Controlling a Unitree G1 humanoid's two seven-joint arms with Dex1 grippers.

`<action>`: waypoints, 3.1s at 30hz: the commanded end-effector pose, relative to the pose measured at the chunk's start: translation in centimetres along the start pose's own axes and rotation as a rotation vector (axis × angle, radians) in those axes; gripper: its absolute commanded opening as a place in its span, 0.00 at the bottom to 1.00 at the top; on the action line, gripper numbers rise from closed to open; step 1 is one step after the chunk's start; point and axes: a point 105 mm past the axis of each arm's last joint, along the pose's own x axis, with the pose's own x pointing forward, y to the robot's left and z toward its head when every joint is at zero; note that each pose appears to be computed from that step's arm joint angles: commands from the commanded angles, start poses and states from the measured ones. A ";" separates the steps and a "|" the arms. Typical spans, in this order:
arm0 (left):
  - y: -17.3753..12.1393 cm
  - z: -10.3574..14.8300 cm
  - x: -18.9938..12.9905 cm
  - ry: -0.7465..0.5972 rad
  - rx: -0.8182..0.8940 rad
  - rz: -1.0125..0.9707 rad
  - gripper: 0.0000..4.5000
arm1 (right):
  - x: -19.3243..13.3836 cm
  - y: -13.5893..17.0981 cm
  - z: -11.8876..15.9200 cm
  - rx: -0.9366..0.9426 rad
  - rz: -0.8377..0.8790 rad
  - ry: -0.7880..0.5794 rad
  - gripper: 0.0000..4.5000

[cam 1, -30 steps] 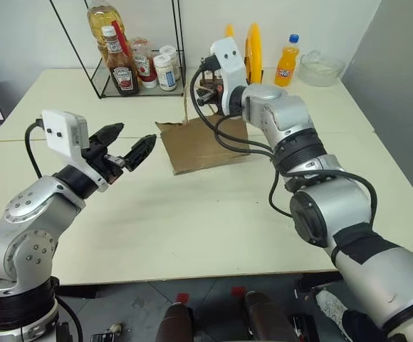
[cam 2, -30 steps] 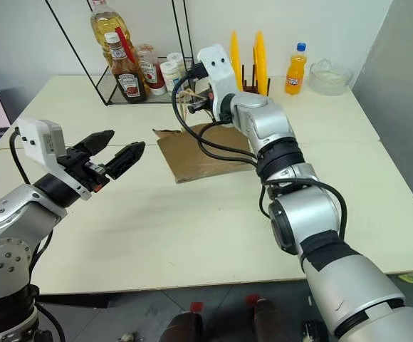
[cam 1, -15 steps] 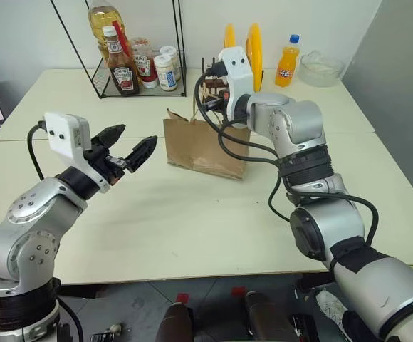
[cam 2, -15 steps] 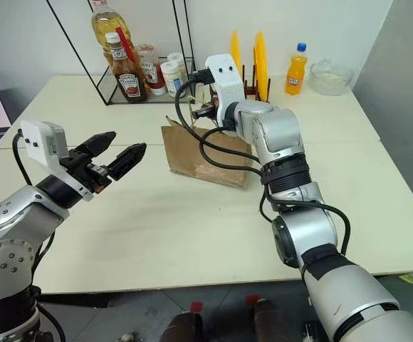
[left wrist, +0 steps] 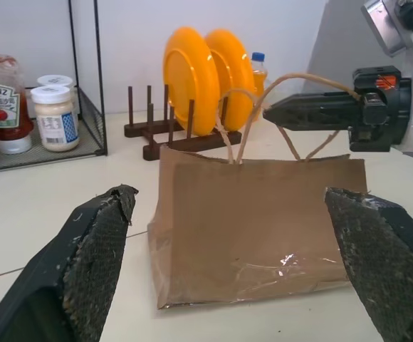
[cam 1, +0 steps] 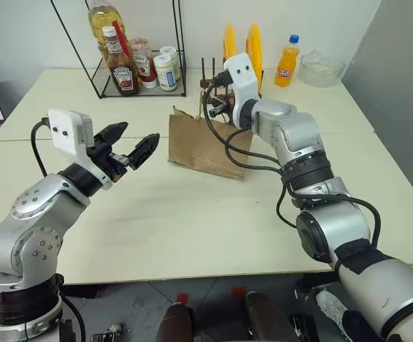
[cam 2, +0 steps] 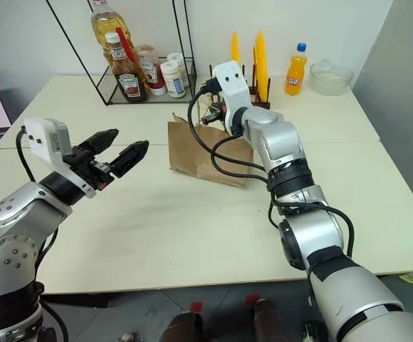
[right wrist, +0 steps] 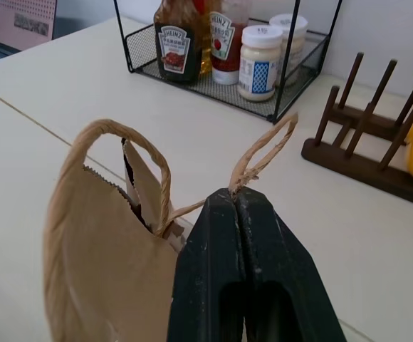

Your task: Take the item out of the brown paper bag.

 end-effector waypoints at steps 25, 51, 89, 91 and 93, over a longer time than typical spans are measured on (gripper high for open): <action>-0.4 1.0 1.2 -0.002 0.047 -0.059 1.00 | -3.5 -0.9 0.0 -0.079 0.074 0.010 0.99; 7.2 2.9 13.2 0.069 0.343 0.034 1.00 | -17.6 2.6 -9.3 0.007 -0.187 -0.117 0.99; -1.0 -1.5 2.8 0.507 0.556 -0.856 1.00 | -18.8 1.1 -11.6 0.053 -0.156 -0.090 0.99; -2.1 -1.1 2.0 0.500 0.606 -0.898 1.00 | -18.9 1.3 -11.8 0.040 -0.124 -0.076 0.99; -3.7 -1.4 0.5 0.504 0.723 -0.999 1.00 | -19.0 1.5 -11.9 0.024 -0.084 -0.059 0.99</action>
